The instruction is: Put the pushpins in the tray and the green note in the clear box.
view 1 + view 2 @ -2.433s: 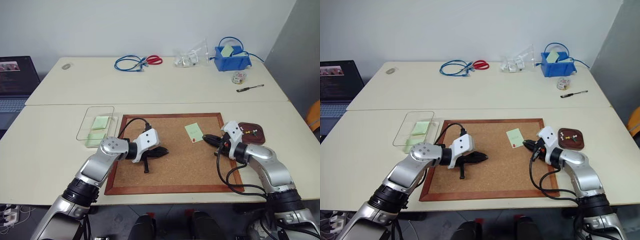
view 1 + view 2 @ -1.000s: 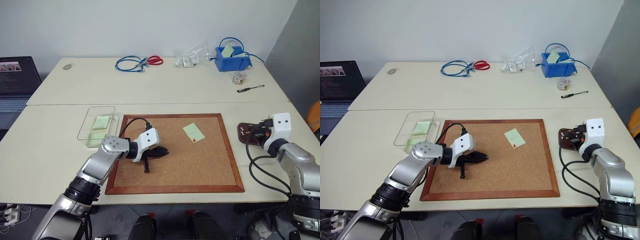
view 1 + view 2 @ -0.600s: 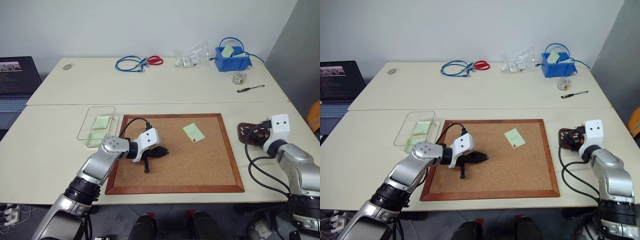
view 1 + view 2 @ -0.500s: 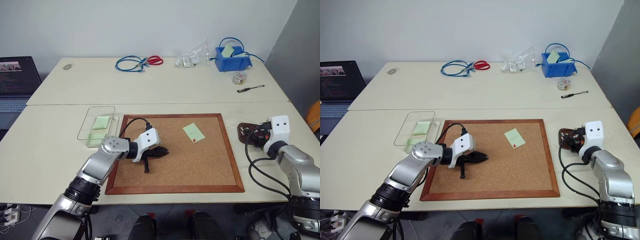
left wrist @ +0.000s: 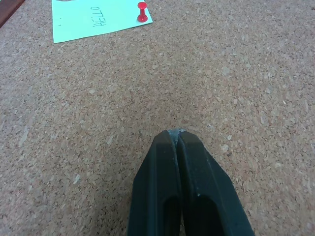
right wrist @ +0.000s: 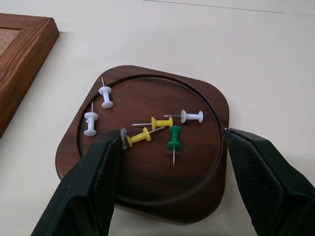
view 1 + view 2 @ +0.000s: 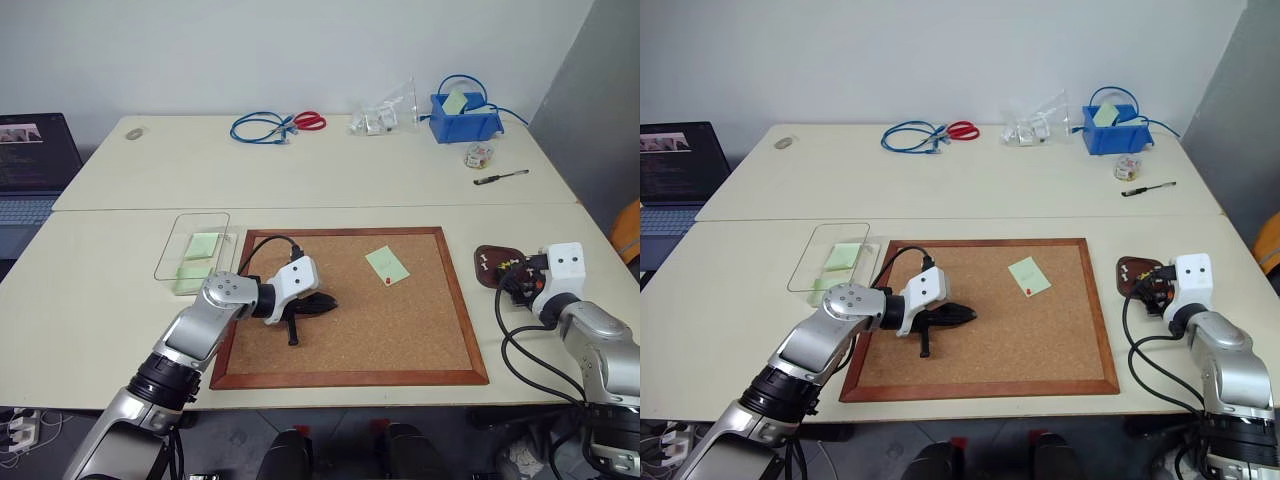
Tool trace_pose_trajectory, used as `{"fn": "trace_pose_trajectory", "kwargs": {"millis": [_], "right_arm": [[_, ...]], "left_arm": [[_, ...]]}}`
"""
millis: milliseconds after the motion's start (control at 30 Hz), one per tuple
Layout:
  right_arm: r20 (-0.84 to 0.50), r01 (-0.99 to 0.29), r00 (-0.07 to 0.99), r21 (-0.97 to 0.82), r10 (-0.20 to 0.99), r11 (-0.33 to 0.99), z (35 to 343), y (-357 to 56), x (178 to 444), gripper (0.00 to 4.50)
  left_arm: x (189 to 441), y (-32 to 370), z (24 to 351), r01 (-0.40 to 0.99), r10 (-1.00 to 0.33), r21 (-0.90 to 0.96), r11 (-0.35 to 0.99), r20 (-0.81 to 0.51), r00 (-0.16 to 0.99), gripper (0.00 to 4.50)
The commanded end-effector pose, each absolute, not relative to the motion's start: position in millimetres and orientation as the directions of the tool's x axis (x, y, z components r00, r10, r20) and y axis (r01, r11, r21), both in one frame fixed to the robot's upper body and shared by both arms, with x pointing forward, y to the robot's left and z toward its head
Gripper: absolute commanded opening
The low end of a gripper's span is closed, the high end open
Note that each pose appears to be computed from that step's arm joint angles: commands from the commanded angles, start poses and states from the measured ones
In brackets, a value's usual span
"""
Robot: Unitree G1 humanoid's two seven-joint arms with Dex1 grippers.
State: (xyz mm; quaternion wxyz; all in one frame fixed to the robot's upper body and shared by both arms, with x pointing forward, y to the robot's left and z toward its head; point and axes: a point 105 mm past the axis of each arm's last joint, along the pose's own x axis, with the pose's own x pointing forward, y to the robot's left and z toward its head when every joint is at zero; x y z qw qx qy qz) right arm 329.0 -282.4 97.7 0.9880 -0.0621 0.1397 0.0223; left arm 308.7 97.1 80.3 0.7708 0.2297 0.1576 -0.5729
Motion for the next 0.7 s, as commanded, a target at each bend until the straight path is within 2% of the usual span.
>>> {"fn": "trace_pose_trajectory", "kwargs": {"millis": [33,267,400,567,700], "right_arm": [[-0.148,-0.112,0.985,-0.129,0.093,0.985,131,-271,331,3.42],[-0.050,-0.198,0.980,-0.189,0.192,0.962,158,-253,331,3.42],[-0.058,-0.260,0.966,-0.215,0.253,0.941,159,-240,337,3.42],[-0.085,-0.137,0.989,-0.203,0.122,0.970,153,-268,342,3.42],[-0.084,-0.149,0.987,-0.198,0.135,0.969,151,-265,341,3.42]], "left_arm": [[299,110,44,0.962,-0.746,0.089,0.257,-0.614,0.256,0.00],[299,110,43,0.962,-0.748,0.089,0.258,-0.612,0.257,0.00],[299,109,43,0.962,-0.750,0.091,0.258,-0.608,0.259,0.00],[299,109,43,0.960,-0.750,0.093,0.265,-0.606,0.265,0.00],[297,110,42,0.959,-0.748,0.091,0.268,-0.608,0.267,0.00]]}}
